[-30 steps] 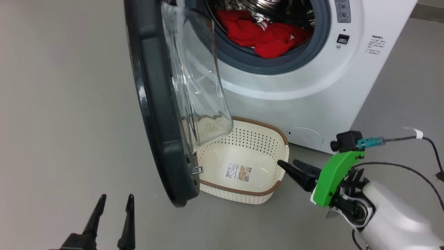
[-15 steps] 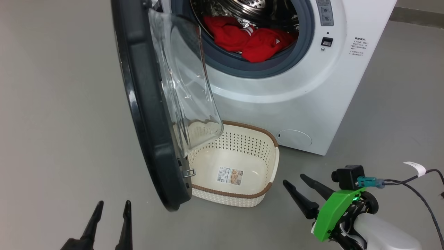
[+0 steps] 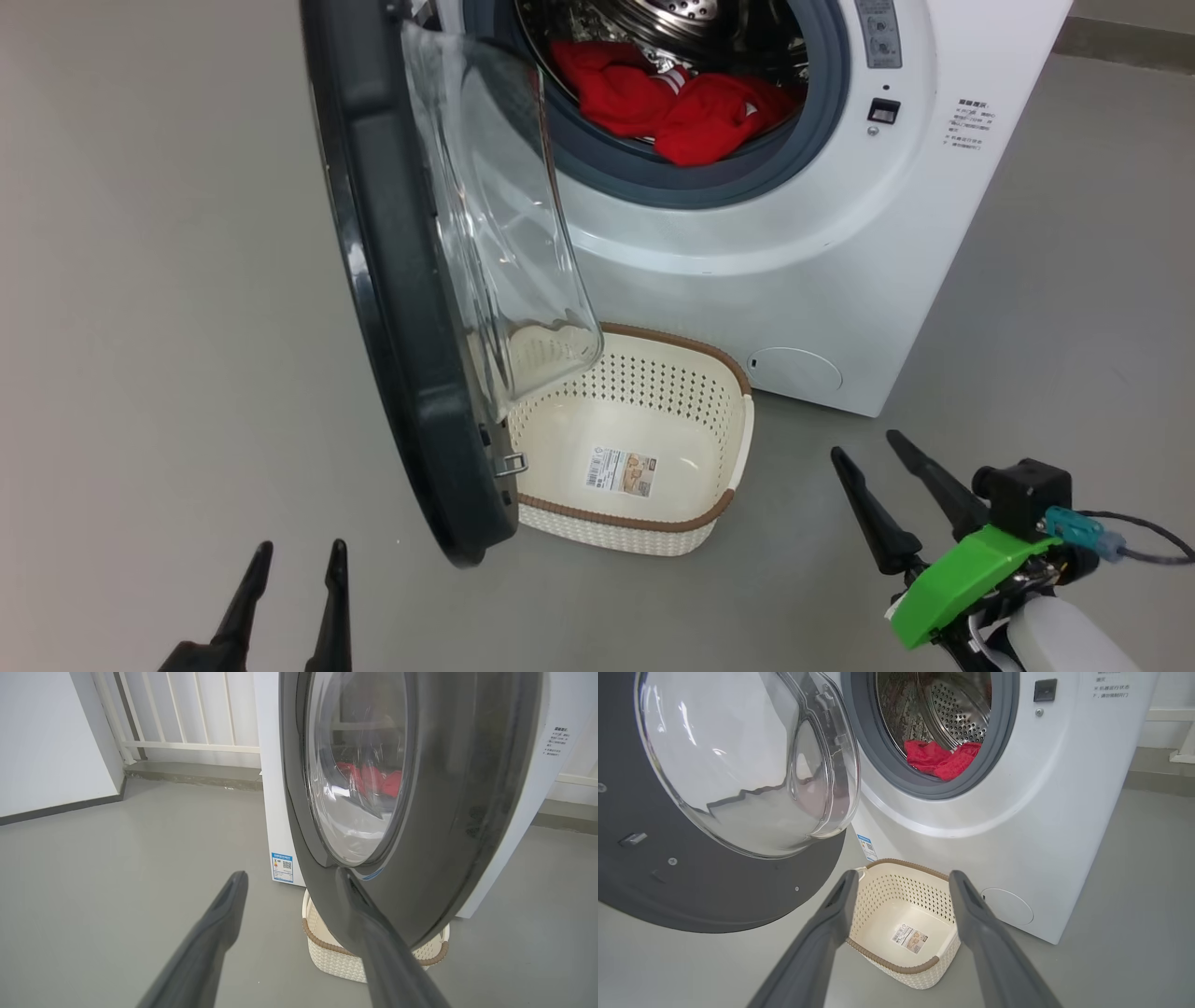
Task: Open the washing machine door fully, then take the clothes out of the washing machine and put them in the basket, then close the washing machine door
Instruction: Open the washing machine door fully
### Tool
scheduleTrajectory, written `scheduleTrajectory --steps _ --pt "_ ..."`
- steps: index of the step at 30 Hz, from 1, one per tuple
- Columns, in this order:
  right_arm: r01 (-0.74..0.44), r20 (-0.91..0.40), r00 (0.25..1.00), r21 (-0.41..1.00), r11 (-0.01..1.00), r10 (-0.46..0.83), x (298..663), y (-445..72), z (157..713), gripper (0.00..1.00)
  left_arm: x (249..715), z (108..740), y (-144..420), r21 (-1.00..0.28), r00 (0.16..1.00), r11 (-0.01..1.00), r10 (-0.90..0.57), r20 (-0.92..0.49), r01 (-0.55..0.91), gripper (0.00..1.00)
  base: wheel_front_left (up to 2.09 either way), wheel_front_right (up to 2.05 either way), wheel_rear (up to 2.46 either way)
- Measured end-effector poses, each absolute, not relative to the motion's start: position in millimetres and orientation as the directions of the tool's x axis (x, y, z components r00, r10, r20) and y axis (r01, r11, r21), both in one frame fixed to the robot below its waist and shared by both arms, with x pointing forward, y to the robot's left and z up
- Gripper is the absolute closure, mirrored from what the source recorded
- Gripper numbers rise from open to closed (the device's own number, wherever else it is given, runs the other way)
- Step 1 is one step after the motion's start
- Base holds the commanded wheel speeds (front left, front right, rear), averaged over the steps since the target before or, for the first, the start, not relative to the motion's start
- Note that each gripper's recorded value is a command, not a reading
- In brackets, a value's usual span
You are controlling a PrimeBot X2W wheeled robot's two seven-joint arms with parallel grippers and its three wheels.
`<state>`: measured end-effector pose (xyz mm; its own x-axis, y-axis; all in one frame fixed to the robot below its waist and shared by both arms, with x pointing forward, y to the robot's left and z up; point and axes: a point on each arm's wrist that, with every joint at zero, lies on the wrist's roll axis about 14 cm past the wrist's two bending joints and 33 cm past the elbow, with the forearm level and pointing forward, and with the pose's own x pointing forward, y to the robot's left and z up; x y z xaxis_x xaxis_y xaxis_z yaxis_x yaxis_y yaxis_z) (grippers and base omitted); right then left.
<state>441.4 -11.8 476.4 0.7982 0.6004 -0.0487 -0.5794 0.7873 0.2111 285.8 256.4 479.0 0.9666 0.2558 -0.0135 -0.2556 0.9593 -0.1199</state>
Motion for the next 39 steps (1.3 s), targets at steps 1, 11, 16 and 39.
scheduleTrajectory --steps 1,11,16,39 --pt "-0.576 -0.034 0.804 0.199 0.793 0.593 441 -13 479 0.0 286 479 256 -0.12 0.966 0.959 0.256 -0.013 -0.256 0.0 0.0 0.0 0.0" --pt "-0.496 -0.013 0.863 0.17 0.852 0.505 430 -35 478 0.0 283 482 258 -0.121 0.965 0.958 0.263 -0.002 -0.261 0.0 0.0 0.0 0.0" --pt "-0.482 -0.034 0.869 0.163 0.861 0.494 424 -37 470 0.0 283 482 256 -0.122 0.966 0.959 0.257 -0.002 -0.256 0.0 0.0 0.0 0.0" --pt "-0.479 -0.024 0.872 0.163 0.862 0.489 424 -35 474 0.0 285 623 278 -0.222 0.848 0.945 0.314 0.426 -0.239 1.0 0.0 0.0 0.0"
